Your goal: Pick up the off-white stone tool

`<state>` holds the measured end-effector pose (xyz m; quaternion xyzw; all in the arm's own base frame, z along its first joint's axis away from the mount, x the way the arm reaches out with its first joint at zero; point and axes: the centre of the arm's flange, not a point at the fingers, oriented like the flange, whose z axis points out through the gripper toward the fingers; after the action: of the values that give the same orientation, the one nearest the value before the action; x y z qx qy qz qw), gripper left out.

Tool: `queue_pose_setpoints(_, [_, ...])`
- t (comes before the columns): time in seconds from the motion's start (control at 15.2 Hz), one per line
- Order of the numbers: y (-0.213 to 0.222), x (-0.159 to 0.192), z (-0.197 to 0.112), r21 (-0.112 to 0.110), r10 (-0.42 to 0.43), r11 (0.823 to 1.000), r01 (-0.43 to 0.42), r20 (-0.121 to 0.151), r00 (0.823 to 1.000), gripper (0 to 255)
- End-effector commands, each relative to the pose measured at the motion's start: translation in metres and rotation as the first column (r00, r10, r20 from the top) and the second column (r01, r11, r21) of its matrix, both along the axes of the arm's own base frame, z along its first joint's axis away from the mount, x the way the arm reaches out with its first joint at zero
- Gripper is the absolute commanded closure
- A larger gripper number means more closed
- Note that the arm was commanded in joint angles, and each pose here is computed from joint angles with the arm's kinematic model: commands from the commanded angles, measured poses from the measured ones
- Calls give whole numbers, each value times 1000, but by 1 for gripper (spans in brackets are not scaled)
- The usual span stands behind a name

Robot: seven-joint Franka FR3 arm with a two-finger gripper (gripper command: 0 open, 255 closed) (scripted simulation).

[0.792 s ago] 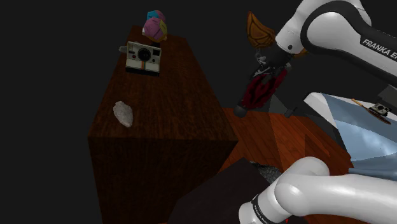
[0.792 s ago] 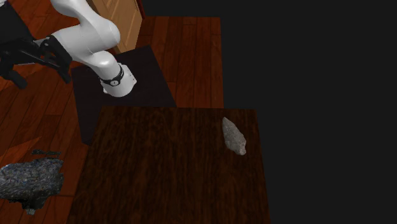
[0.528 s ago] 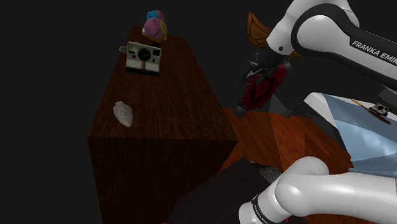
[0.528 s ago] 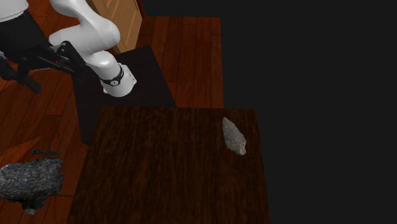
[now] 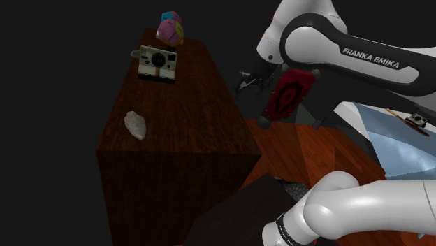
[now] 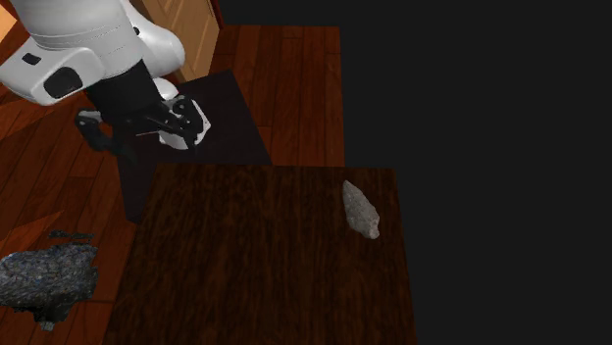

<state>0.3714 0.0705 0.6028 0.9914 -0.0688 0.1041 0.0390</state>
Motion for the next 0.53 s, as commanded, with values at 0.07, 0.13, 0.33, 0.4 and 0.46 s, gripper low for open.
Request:
queue_pose_setpoints(0.07, [31,20,-17,1,19,1000,-19,-8,1000,0])
queue_pose_setpoints(0.13, [41,26,-22,2,26,1000,-26,-11,1000,0])
queue_pose_setpoints(0.33, [72,44,-38,2,45,999,-45,-19,999,0])
queue_pose_setpoints(0.4, [83,50,-43,2,52,999,-52,-22,998,0])
queue_pose_setpoints(0.46, [93,56,-48,3,58,998,-58,-25,998,0])
